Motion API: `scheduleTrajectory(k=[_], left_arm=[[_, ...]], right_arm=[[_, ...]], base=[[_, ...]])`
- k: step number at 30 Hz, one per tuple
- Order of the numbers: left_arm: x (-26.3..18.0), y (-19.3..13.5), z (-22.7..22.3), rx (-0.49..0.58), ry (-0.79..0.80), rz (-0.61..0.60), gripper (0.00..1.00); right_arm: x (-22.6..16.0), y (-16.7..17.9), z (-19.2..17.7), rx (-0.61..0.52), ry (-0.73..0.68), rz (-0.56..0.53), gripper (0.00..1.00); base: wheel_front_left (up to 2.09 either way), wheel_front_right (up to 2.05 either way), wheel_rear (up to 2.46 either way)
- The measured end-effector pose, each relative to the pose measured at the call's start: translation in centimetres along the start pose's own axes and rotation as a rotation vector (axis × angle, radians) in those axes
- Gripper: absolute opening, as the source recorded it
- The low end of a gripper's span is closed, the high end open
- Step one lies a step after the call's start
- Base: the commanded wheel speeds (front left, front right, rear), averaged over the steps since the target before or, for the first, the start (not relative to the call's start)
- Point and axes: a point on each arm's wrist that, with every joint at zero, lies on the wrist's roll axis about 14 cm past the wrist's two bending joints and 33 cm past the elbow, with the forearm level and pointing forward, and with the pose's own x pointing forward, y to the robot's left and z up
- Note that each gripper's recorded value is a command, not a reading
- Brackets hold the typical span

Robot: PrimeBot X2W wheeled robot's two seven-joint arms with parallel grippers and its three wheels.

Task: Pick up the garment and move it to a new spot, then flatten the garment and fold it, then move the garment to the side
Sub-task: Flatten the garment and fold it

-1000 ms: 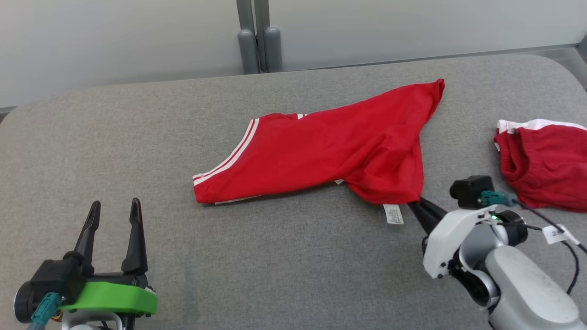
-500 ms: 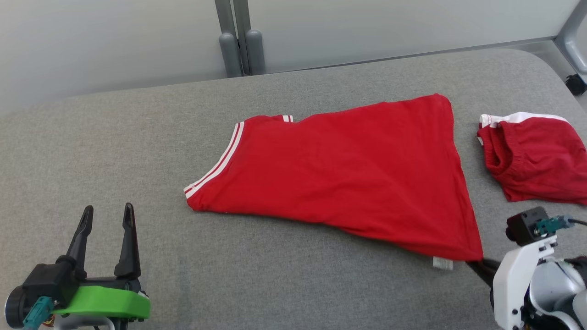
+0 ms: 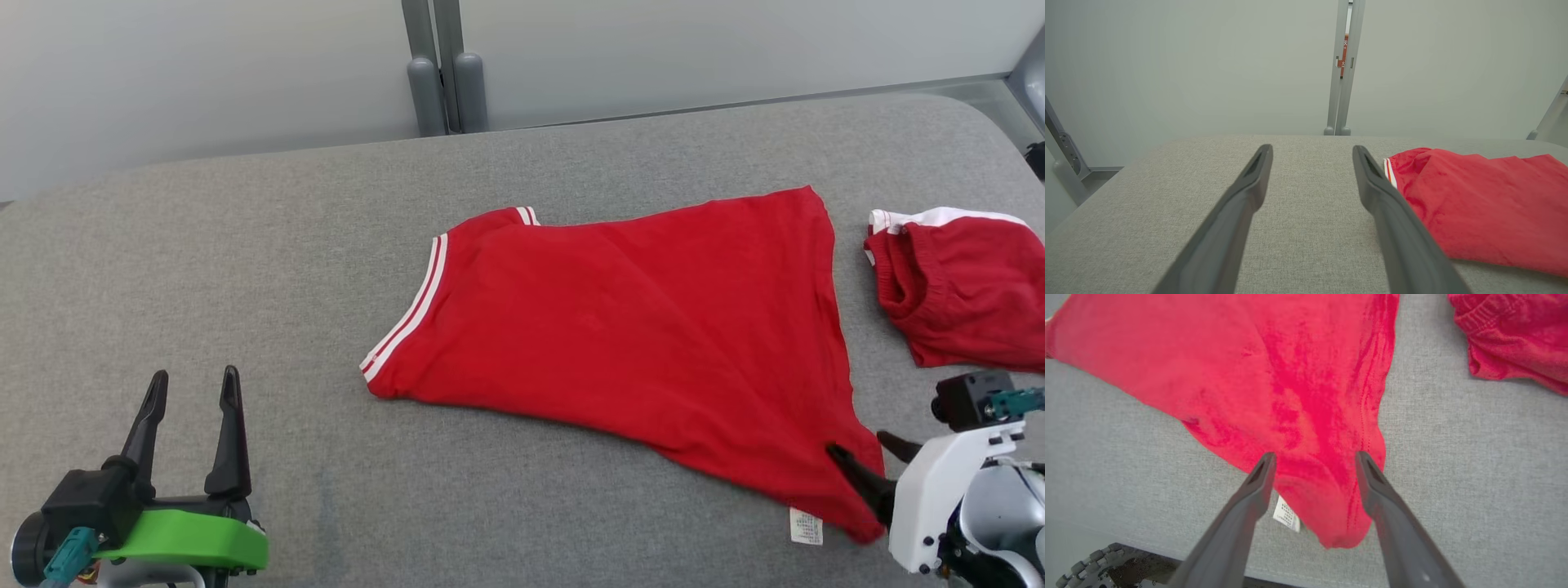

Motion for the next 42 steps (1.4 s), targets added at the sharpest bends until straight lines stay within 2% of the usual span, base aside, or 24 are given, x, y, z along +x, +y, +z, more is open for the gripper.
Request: scheduleTrajectory(k=[4, 12, 16, 18, 22, 27, 32, 35, 39, 42], left_arm=[[-0.1, 0.0, 0.2, 0.002, -0.003, 0.001, 1.00], [0.1, -1.1, -0.5, -0.008, 0.036, -0.031, 1.00], [0.3, -1.7, -1.1, -0.011, 0.052, -0.051, 1.00], [0.5, -2.2, -1.2, -0.018, 0.055, -0.063, 1.00], [1.0, -2.9, -1.5, -0.032, 0.060, -0.081, 1.00], [1.2, -4.2, -2.6, -0.046, 0.103, -0.119, 1.00], [1.2, -5.0, -5.0, -0.063, 0.214, -0.145, 1.00], [1.0, -5.5, -7.1, -0.105, 0.313, -0.154, 1.00], [2.0, -6.2, -8.9, -0.240, 0.395, -0.148, 1.00], [2.0, -6.0, -11.4, -0.260, 0.501, -0.136, 1.00]], right_arm=[[-1.4, 1.1, 4.5, -0.015, -0.184, 0.037, 1.00], [-5.0, 1.6, 12.5, -0.090, -0.595, -0.007, 1.00], [-5.8, 0.8, 14.0, -0.145, -0.749, -0.080, 1.00], [-5.5, 1.5, 13.8, -0.107, -0.803, -0.068, 1.00], [-4.5, 2.0, 12.9, -0.097, -0.858, -0.067, 1.00], [-2.0, 2.9, 10.6, -0.068, -0.806, -0.037, 1.00], [-1.2, 2.9, 10.6, -0.072, -0.798, -0.028, 1.00], [-1.0, 2.6, 10.2, -0.072, -0.787, -0.033, 1.00], [-0.4, 2.3, 10.1, -0.072, -0.776, -0.034, 1.00], [-0.1, 1.9, 9.7, -0.078, -0.759, -0.043, 1.00]], base=[[0.00, 0.00, 0.00], [0.00, 0.00, 0.00], [0.00, 0.00, 0.00], [0.00, 0.00, 0.00], [0.00, 0.00, 0.00], [0.00, 0.00, 0.00], [0.00, 0.00, 0.00], [0.00, 0.00, 0.00], [0.00, 0.00, 0.00], [0.00, 0.00, 0.00]])
